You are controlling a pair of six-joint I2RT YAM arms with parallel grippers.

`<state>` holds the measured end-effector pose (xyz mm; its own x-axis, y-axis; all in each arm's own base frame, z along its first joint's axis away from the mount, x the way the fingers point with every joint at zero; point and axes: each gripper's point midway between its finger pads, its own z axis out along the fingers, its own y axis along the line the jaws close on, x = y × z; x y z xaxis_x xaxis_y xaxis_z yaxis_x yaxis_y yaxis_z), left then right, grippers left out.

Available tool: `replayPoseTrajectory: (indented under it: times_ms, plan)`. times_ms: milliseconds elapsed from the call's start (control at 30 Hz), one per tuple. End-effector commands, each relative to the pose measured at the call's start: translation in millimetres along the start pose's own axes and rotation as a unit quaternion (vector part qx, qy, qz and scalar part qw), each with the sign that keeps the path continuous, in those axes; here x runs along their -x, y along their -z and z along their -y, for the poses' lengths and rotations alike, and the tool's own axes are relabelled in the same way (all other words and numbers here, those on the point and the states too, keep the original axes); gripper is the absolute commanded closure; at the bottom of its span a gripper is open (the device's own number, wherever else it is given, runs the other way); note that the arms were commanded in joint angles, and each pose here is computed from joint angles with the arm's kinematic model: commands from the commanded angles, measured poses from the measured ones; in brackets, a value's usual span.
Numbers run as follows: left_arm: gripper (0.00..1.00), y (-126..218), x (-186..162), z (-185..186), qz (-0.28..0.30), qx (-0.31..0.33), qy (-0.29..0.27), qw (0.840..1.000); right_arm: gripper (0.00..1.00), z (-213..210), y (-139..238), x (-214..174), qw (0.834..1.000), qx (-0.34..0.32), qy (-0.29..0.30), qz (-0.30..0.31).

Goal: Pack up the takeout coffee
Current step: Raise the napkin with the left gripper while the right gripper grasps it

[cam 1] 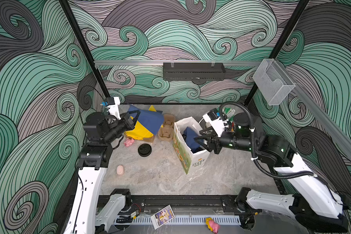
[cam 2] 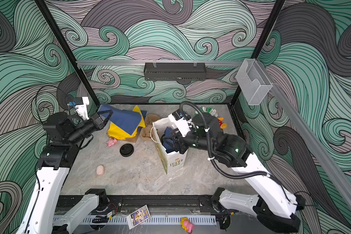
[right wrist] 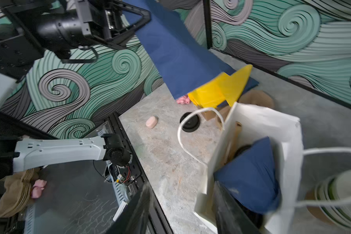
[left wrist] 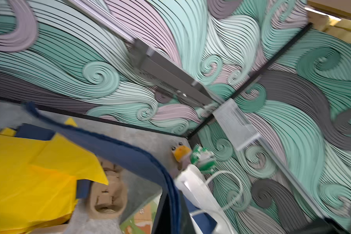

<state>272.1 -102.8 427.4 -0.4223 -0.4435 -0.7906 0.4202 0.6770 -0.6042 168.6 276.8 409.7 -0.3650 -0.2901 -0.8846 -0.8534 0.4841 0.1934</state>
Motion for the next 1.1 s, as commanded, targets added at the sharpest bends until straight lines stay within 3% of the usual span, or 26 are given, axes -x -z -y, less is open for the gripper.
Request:
replayPoseTrajectory:
  times_ms: [0, 267, 533, 600, 700, 767, 833, 900, 967, 1000, 1067]
  plan:
    - [1.0, 20, -30, 52, -0.081, -0.131, -0.004, 0.988, 0.39, -27, -13, 22, 0.994, 0.048, 0.091, 0.027]
    - [1.0, 57, -57, 96, -0.116, -0.239, -0.045, 0.963, 0.09, -55, -53, 39, 0.986, 0.094, 0.137, 0.023]
    - [1.0, 76, -66, 113, -0.121, -0.275, -0.079, 0.951, 0.08, -81, -94, 40, 0.976, 0.16, 0.149, 0.006]
    - [1.0, 78, -67, 114, -0.12, -0.276, -0.083, 0.95, 0.15, -89, -100, 38, 0.972, 0.183, 0.147, 0.004]
    - [1.0, 79, -67, 115, -0.118, -0.275, -0.087, 0.95, 0.38, -95, -104, 37, 0.971, 0.194, 0.14, 0.001]
    - [1.0, 78, -64, 114, -0.113, -0.269, -0.085, 0.953, 0.58, -101, -100, 36, 0.968, 0.21, 0.136, 0.0]
    - [1.0, 76, -60, 113, -0.104, -0.259, -0.083, 0.957, 0.85, -104, -94, 39, 0.968, 0.216, 0.127, 0.007]
    - [0.82, 75, -53, 114, -0.092, -0.253, -0.084, 0.959, 0.99, -105, -86, 43, 0.97, 0.213, 0.118, 0.013]
    - [0.5, 74, -42, 114, -0.065, -0.237, -0.093, 0.965, 1.0, -103, -78, 45, 0.973, 0.204, 0.109, 0.021]
    - [0.4, 74, -34, 113, -0.044, -0.218, -0.101, 0.97, 1.0, -101, -74, 46, 0.975, 0.196, 0.103, 0.024]
    - [0.28, 76, -17, 105, 0.006, -0.17, -0.11, 0.979, 1.0, -95, -63, 48, 0.98, 0.174, 0.09, 0.028]
